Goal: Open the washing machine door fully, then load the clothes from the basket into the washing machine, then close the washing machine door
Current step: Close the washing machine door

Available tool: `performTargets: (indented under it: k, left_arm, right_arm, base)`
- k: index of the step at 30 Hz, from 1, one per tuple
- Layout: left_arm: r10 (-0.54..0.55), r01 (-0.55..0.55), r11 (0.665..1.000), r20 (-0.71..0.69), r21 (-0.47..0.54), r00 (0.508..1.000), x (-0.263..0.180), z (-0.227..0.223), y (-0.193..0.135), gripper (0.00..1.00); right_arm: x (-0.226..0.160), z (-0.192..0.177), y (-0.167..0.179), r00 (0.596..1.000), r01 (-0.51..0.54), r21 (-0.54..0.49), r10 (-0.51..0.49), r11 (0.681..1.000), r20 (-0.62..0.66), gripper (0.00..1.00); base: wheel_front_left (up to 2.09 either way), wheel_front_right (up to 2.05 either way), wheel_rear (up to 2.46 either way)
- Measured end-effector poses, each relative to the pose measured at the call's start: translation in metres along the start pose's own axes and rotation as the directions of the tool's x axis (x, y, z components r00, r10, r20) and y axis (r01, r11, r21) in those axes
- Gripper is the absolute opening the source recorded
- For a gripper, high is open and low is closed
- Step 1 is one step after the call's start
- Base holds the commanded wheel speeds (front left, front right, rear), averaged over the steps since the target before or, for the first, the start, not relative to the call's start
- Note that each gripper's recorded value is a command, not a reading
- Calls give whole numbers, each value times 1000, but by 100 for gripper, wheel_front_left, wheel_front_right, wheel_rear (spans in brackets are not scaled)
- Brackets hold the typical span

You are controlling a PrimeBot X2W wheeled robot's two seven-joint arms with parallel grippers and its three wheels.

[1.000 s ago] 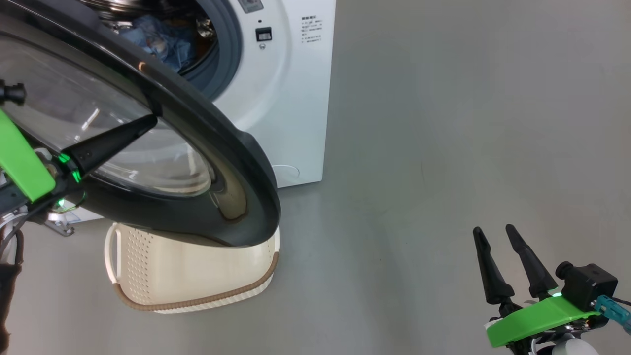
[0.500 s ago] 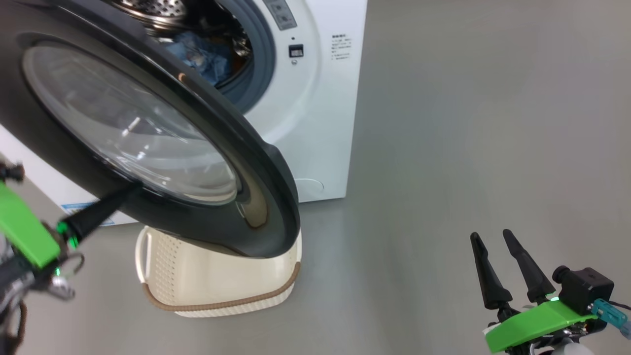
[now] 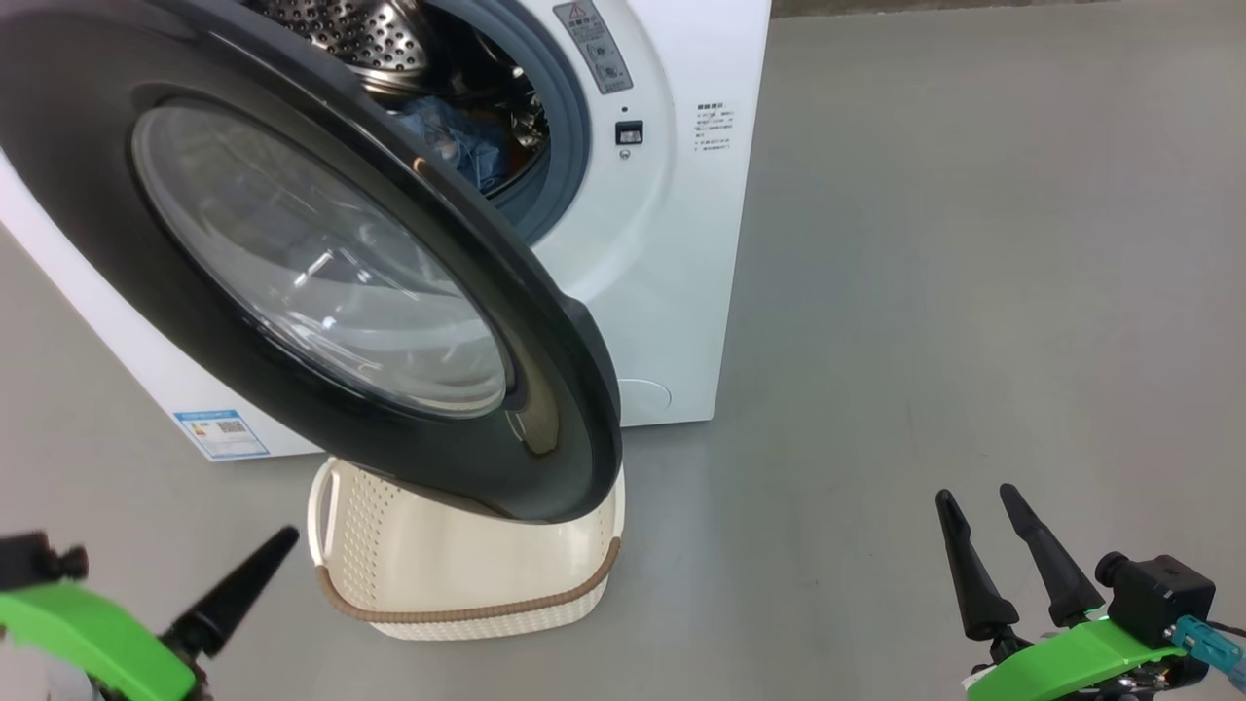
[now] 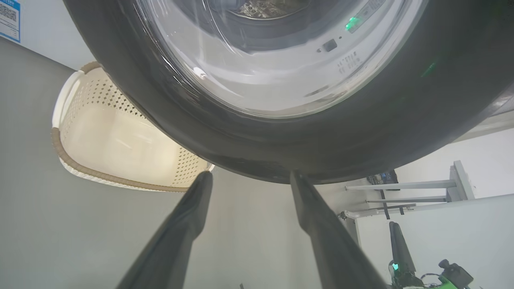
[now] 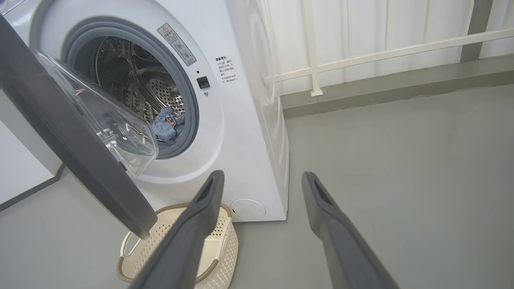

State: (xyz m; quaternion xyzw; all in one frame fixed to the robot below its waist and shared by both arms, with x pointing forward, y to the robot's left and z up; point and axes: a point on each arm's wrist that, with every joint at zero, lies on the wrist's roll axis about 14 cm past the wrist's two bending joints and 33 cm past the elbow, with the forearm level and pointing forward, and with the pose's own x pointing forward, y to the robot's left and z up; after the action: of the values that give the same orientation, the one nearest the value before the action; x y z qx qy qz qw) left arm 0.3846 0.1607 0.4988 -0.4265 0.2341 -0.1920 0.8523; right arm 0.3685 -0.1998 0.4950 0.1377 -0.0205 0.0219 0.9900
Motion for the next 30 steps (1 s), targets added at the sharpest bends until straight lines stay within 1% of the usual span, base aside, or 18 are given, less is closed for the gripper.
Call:
performTargets:
  k: [9,15,18,22,24,27,30]
  left_arm:
    - [113,-114,993,101,3,988,-11,-27,35,100]
    - [150,-164,985,203,53,968,-11,-34,49,100]
    - [154,-188,975,249,119,956,-13,-36,54,100]
    - [159,-215,955,262,204,952,-14,-39,60,100]
    - [156,-232,938,284,259,946,-14,-32,61,100]
    - [127,-256,901,350,351,928,-12,-12,54,100]
    - [101,-278,865,398,417,912,-10,-3,46,100]
  right_arm:
    - [-3,1,-5,1000,12,-4,-12,1000,0,100]
    - [-7,2,-13,999,35,-8,-35,999,3,100]
    - [-10,5,-18,999,50,-13,-49,999,8,100]
    - [-15,7,-23,998,66,-14,-66,998,14,100]
    - [-17,8,-25,997,72,-15,-72,997,18,100]
    - [-19,8,-28,997,81,-15,-81,997,18,100]
    - [-20,6,-29,996,87,-15,-87,996,12,100]
  base:
    - [0,0,0]
    - [0,0,0]
    - [0,0,0]
    - [0,0,0]
    - [0,0,0]
    - [0,0,0]
    - [0,0,0]
